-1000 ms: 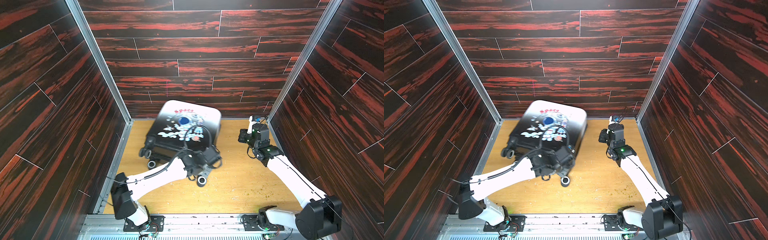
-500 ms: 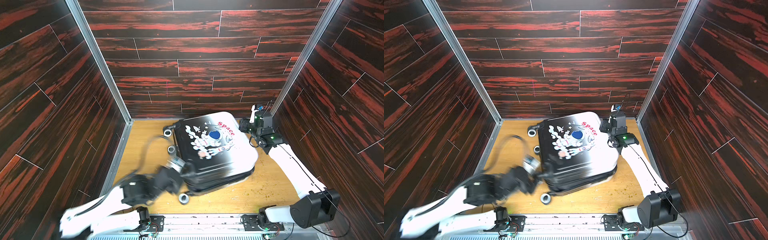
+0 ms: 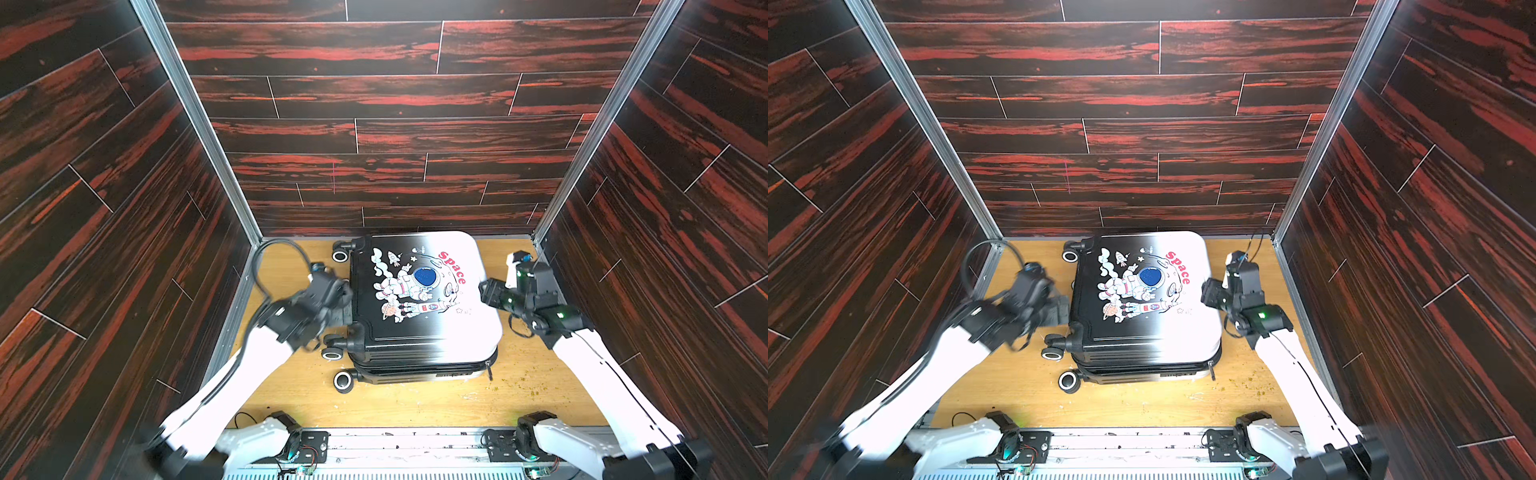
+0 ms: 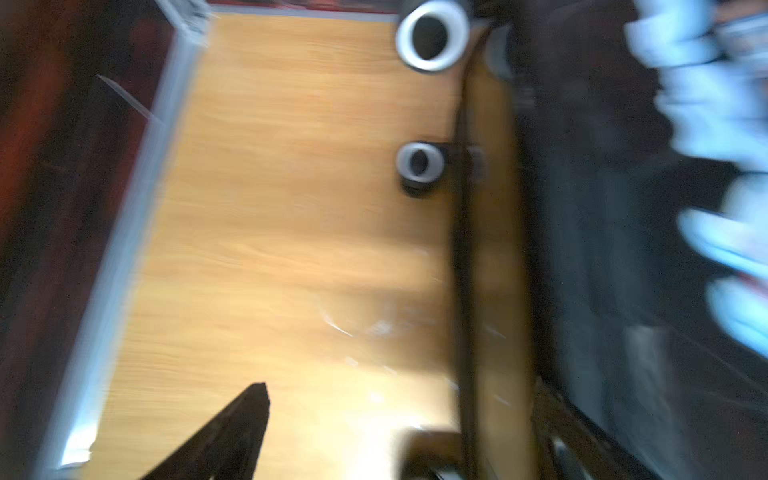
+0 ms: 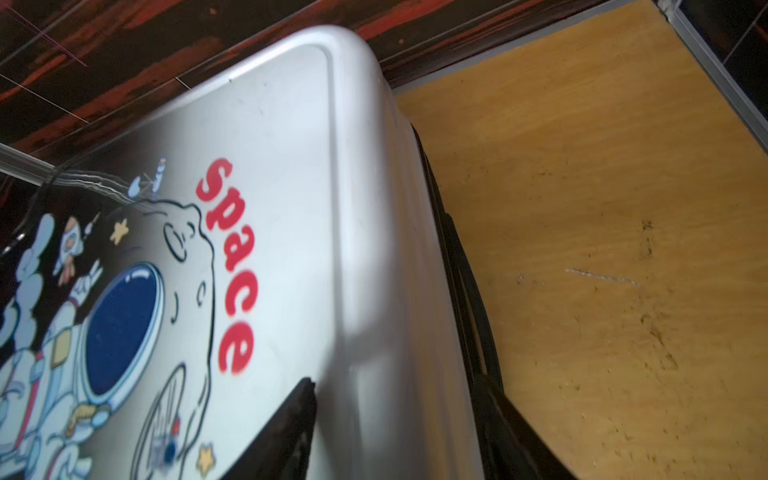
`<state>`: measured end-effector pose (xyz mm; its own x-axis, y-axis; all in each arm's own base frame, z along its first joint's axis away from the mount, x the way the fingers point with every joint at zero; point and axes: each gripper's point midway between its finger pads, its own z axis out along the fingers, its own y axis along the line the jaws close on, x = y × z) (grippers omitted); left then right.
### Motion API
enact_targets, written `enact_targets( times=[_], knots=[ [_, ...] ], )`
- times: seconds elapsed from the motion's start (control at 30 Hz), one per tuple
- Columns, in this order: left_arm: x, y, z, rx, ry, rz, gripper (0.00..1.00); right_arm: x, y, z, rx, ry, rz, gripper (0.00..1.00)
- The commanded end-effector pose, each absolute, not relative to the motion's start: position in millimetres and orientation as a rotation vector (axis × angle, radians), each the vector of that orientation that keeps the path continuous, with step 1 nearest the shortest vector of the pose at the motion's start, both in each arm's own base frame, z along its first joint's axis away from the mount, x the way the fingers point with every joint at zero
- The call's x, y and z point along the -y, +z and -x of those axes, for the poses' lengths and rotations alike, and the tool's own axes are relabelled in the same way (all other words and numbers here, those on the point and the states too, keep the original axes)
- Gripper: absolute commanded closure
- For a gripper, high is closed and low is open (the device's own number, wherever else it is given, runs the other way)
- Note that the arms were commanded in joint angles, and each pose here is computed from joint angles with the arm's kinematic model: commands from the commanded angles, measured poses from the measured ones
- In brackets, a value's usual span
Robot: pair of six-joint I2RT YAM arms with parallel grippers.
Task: Open the suitcase zippers
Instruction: Adjust the suitcase at the center of the board.
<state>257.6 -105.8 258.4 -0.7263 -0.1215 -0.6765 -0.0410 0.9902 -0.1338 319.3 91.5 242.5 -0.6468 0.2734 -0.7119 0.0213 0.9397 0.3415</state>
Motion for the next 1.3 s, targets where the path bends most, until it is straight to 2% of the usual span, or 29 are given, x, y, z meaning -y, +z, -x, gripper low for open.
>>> enact_targets(
  times=[0.0, 0.07, 0.13, 0.27, 0.33, 0.37, 0.43, 0.6, 0.63, 0.8, 0.93, 1.0, 1.13, 1.27],
  knots=[
    [104.0, 255.8, -211.0, -2.453, -0.221, 0.115, 0.0, -83.8, 220.8, -286.2, -2.357, 0.362, -0.225, 0.39],
    [114.0, 247.6, -189.6, -2.501, -0.327, 0.067, 0.01, -85.8, 223.7, -277.5, -2.366, 0.383, -0.198, 0.39],
    [131.4, 231.0, -164.1, -2.607, -0.482, 0.005, 0.1, -88.7, 225.0, -271.1, -2.386, 0.404, -0.177, 0.39],
    [145.8, 206.6, -125.1, -2.722, -0.583, -0.084, 0.42, -88.5, 228.7, -263.4, -2.399, 0.41, -0.16, 0.39],
    [148.6, 189.6, -118.4, -2.759, -0.578, -0.106, 0.59, -87.6, 227.7, -260.9, -2.41, 0.403, -0.154, 0.39],
    [149.3, 182.3, -120.8, -2.764, -0.56, -0.102, 0.66, -87.9, 227.3, -260.1, -2.411, 0.404, -0.148, 0.39],
    [149.9, 175.3, -136.1, -2.723, -0.498, -0.086, 0.7, -89.1, 223.8, -259.0, -2.421, 0.408, -0.132, 0.39],
    [144.4, 171.5, -211.6, -2.667, -0.424, 0.102, 0.85, -97.0, 209.9, -255.2, -2.444, 0.471, -0.138, 0.39],
    [136.4, 169.6, -230.5, -2.659, -0.374, 0.166, 0.85, -97.4, 209.5, -254.3, -2.44, 0.479, -0.142, 0.39],
    [110.3, 176.7, -307.0, -2.59, -0.224, 0.353, 0.7, -121.1, 209.3, -245.0, -2.425, 0.583, -0.051, 0.4],
    [80.6, 189.3, -344.3, -2.557, -0.077, 0.487, 0.49, -142.5, 202.8, -236.4, -2.433, 0.595, 0.031, 0.39],
    [82.4, 200.0, -345.3, -2.559, -0.075, 0.477, 0.39, -144.5, 201.9, -236.3, -2.43, 0.591, 0.032, 0.4],
    [117.4, 196.1, -308.4, -2.594, -0.285, 0.54, 0.29, -145.1, 199.1, -236.7, -2.425, 0.604, 0.004, 0.4],
    [158.7, 181.0, -275.4, -2.581, -0.544, 0.706, 0.27, -148.2, 193.0, -238.2, -2.421, 0.626, -0.021, 0.39]
  ],
)
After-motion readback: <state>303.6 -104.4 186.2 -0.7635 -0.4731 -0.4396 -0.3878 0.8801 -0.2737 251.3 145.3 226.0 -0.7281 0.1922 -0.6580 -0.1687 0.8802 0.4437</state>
